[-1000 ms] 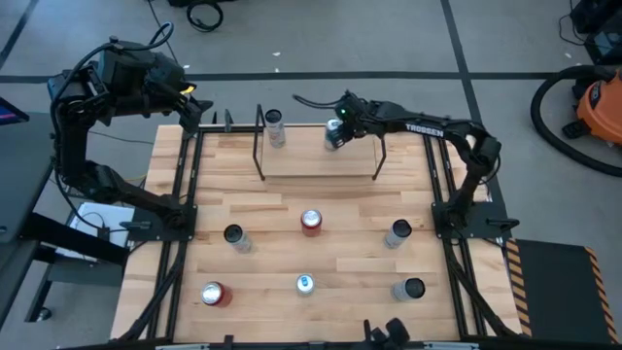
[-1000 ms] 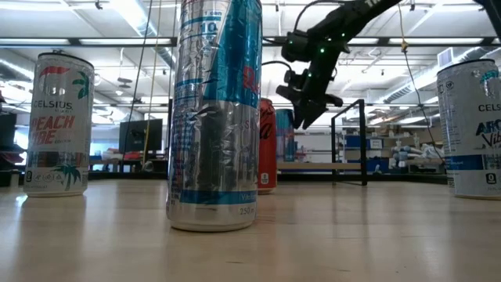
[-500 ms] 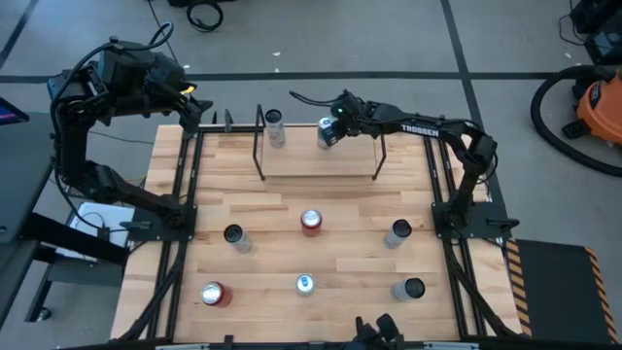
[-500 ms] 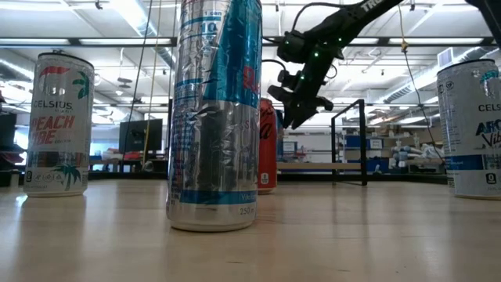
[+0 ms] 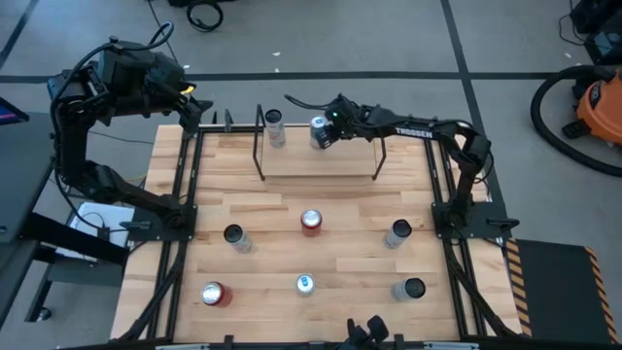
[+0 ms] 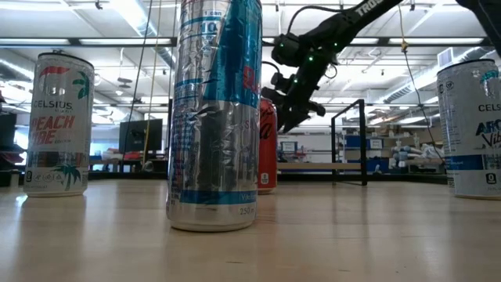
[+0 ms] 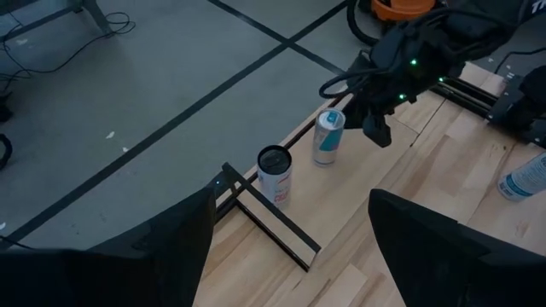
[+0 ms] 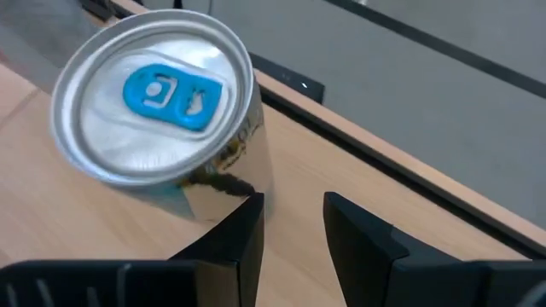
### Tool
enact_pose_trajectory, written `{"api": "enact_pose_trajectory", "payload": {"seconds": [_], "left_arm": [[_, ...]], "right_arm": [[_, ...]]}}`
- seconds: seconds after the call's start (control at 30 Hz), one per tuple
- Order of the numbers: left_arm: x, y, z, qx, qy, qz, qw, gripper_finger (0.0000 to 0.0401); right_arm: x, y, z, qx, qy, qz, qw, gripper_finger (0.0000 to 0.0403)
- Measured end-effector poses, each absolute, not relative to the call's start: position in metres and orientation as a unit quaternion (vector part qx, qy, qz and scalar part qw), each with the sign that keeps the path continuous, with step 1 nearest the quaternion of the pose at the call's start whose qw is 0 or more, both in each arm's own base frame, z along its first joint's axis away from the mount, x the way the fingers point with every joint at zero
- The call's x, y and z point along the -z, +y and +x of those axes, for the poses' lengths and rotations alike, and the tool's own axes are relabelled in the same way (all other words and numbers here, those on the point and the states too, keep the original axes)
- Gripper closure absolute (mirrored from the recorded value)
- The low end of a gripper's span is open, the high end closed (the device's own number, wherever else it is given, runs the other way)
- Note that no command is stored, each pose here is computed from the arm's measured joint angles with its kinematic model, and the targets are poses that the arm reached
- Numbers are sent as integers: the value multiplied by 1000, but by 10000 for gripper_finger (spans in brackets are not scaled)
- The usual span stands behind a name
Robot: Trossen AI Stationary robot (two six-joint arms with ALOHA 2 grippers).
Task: Place canned beverage on shelf
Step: Put the right blue soda can on the shelf
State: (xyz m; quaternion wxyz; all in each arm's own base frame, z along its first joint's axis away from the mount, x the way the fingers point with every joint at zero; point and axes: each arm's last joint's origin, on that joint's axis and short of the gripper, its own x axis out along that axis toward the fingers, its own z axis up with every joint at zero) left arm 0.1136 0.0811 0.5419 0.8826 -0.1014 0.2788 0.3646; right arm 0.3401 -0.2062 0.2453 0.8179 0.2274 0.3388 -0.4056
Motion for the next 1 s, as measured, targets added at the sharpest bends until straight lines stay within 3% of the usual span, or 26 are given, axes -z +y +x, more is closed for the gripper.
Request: {"api": "enact_pose_trajectory", "payload": {"seconds": [1.0], "left_arm": [[-542,81,113,-365,279,-102,883,90]], "right_arm": [[-253,-209,352,389,269,236,849,271]]}}
